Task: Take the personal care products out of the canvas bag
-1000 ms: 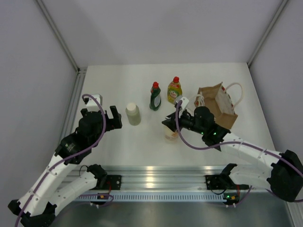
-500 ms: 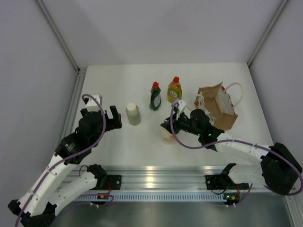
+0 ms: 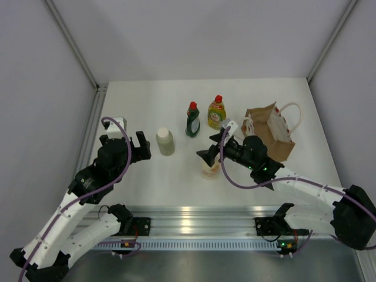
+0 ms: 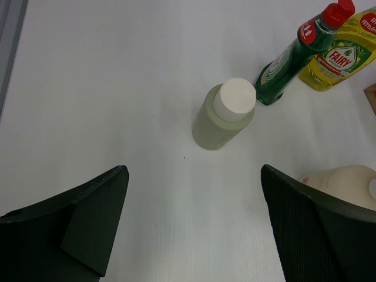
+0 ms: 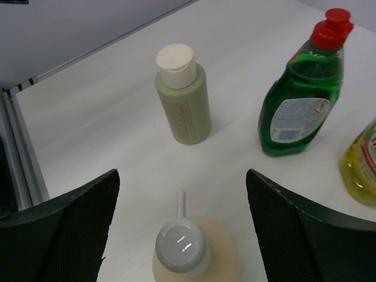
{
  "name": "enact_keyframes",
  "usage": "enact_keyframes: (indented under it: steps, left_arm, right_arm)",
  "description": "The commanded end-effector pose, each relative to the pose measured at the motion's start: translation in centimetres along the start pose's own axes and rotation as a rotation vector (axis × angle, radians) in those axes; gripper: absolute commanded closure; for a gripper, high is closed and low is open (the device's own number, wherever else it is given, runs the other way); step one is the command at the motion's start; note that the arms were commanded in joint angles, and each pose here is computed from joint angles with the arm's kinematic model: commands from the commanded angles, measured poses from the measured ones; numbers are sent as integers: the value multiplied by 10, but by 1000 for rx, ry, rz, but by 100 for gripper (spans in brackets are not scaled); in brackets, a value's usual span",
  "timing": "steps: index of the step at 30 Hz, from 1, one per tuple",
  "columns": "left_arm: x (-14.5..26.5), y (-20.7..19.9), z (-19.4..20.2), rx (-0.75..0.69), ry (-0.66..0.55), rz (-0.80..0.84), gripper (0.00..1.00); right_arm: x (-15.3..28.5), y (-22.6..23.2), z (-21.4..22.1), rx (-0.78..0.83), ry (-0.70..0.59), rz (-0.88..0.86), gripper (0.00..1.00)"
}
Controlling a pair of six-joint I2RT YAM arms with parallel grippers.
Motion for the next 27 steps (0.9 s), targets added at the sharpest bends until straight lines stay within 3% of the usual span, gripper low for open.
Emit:
enact_keyframes:
  steps: [1,6,10,21,27]
  left_arm:
    - [-2,4,-9,13,-49,-31,2]
    - [-3,9,-10,25,-51,-60,2]
    - [-4,14,-11,38,-57,-84,2]
    - [-4,29,-12,56,-72,-172,2]
    - [0,42,-11,68,-97,-244,2]
  right_arm:
    - [11,7,-52,52,-126,66,14]
    - [43,-30,-83,9,-157,475,6]
    - [73,-47,-83,-7,-128,688,2]
    - [149,-60,-79,-2,-88,971,0]
    - [180,-55,-86,-41,-130,1017,0]
Point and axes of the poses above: each gripper's point midway between its finger pads, its own x axis back along the fingers, its own y axis along the line the jaws close on, z = x × y, the point moved 5 cm from there along x, back along the fingers, and after that the axes turned 9 degrees about -x, right-handed, at the moved point
